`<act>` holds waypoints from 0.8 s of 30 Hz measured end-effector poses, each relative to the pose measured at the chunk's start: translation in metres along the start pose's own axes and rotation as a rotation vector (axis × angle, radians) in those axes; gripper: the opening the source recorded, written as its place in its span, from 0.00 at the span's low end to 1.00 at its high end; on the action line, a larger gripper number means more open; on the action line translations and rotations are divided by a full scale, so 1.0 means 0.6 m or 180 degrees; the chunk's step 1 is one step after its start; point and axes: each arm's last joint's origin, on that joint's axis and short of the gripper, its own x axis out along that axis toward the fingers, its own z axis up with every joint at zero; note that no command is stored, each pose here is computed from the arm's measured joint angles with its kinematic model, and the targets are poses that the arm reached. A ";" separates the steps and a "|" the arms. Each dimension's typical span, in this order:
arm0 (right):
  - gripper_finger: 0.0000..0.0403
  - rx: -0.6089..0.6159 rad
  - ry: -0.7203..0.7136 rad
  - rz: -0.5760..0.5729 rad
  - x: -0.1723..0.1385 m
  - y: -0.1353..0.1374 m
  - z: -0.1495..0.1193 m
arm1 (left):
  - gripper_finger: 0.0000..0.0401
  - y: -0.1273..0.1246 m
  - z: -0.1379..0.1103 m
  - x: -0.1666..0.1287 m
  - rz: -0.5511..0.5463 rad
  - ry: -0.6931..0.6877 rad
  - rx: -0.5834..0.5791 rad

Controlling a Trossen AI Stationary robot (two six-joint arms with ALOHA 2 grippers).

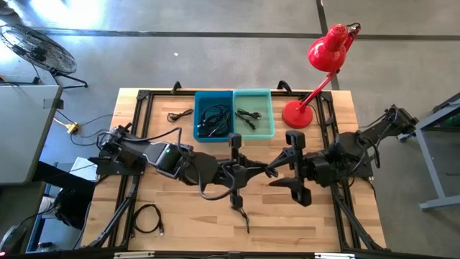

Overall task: Pick & Place USB Port
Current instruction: Put the black USB cable into the green bin

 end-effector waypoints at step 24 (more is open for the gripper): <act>0.11 0.0001 0.0550 -0.0471 -0.036 -0.036 -0.001 | 0.30 0.018 -0.022 -0.001 -0.0064 0.0355 0.0204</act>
